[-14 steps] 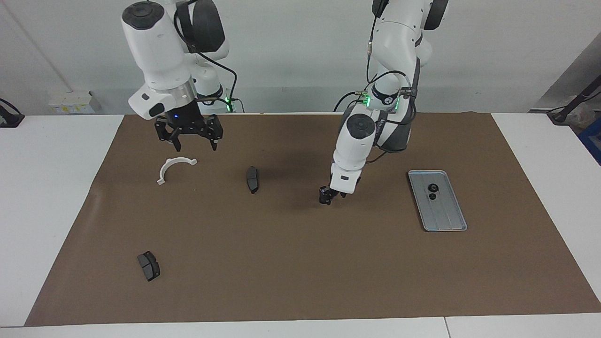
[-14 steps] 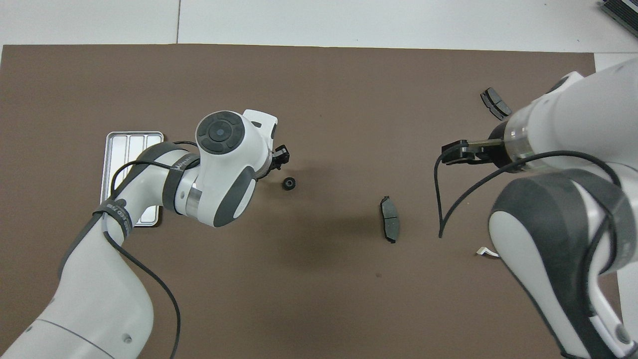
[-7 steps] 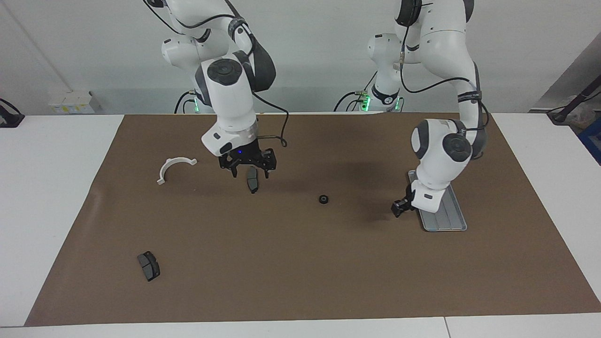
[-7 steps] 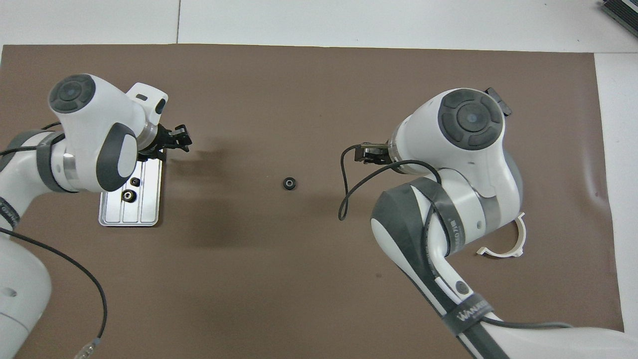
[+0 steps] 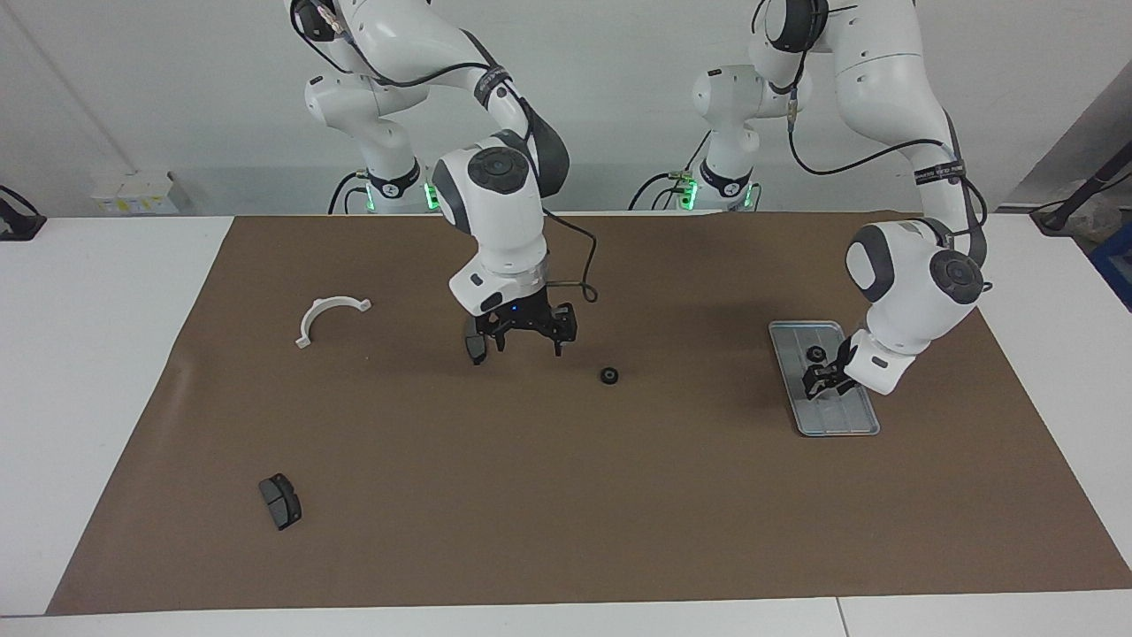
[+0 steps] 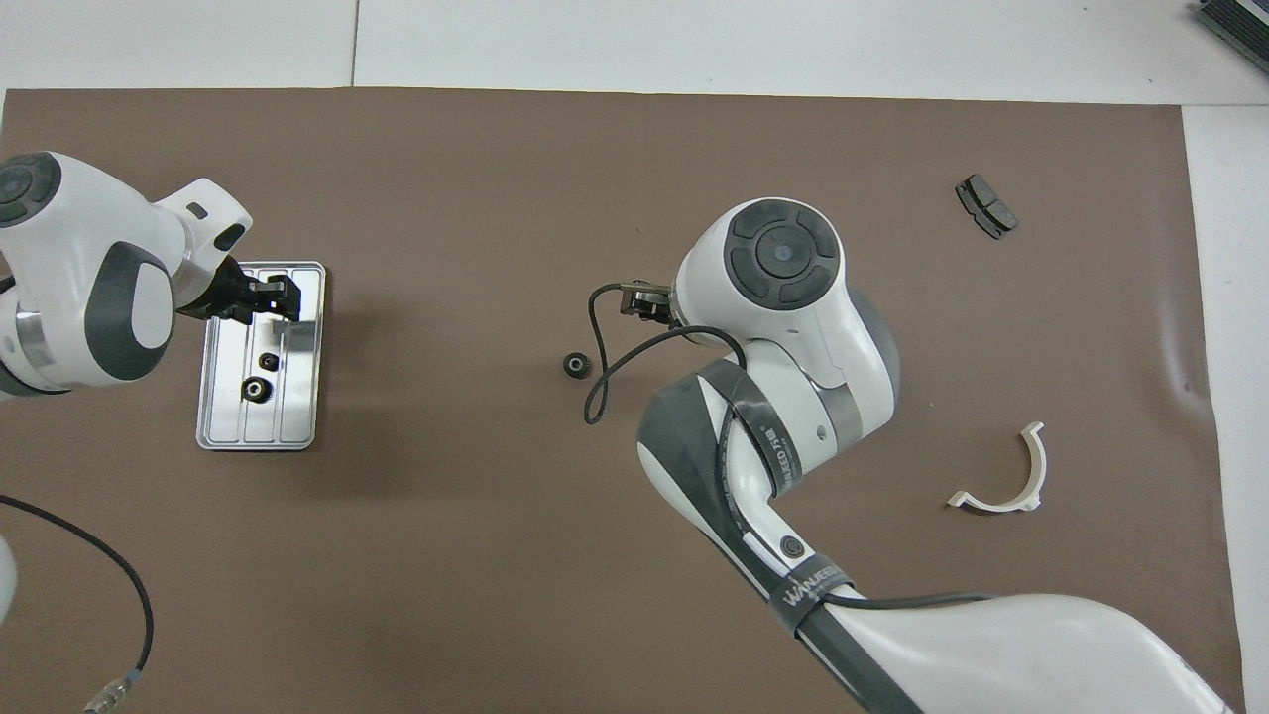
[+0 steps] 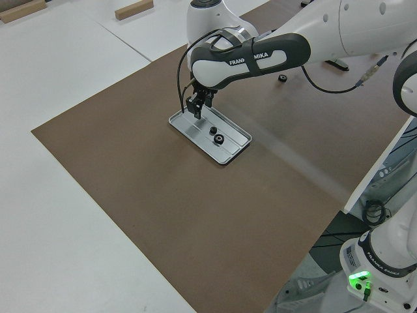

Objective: Place bearing gear from tray to pile

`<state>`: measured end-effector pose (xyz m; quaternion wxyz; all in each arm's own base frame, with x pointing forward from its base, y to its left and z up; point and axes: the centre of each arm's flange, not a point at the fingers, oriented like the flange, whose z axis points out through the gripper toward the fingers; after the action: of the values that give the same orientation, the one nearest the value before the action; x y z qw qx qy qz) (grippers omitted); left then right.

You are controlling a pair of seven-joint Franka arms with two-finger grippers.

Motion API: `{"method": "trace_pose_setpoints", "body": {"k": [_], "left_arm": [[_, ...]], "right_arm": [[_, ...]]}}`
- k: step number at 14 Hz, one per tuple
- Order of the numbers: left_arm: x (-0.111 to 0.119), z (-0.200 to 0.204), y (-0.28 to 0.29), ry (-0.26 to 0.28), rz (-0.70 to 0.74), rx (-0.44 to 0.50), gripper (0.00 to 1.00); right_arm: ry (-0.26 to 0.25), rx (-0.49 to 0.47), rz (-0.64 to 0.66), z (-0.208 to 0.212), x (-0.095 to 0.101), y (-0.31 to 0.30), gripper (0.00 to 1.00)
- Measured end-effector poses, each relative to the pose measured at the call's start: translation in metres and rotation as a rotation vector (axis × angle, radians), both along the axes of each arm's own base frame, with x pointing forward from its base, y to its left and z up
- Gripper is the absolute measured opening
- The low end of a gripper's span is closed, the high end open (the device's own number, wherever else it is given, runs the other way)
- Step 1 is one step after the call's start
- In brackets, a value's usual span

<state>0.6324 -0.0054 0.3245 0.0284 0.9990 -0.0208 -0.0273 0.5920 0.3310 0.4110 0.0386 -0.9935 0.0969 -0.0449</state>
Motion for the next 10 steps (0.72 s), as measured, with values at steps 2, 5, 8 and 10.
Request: {"method": "trace_pose_setpoints", "body": {"k": [2,5,8,10], "left_arm": [[-0.009,-0.006,0.000,0.015,-0.119,-0.008,0.59],[-0.029,-0.015,0.002,0.045,-0.246,-0.021,0.54],[-0.035,-0.013,0.003,0.050,-0.276,-0.025,0.53],[-0.036,-0.013,0.007,0.056,-0.302,-0.029,0.52]], "right_arm": [[0.011,0.001,-0.006,-0.016,0.002,0.026,1.00],[0.026,0.006,-0.030,-0.042,0.005,0.077,1.00],[0.042,0.004,-0.040,-0.068,0.000,0.108,1.00],[0.046,0.001,-0.035,-0.077,-0.001,0.115,1.00]]}}
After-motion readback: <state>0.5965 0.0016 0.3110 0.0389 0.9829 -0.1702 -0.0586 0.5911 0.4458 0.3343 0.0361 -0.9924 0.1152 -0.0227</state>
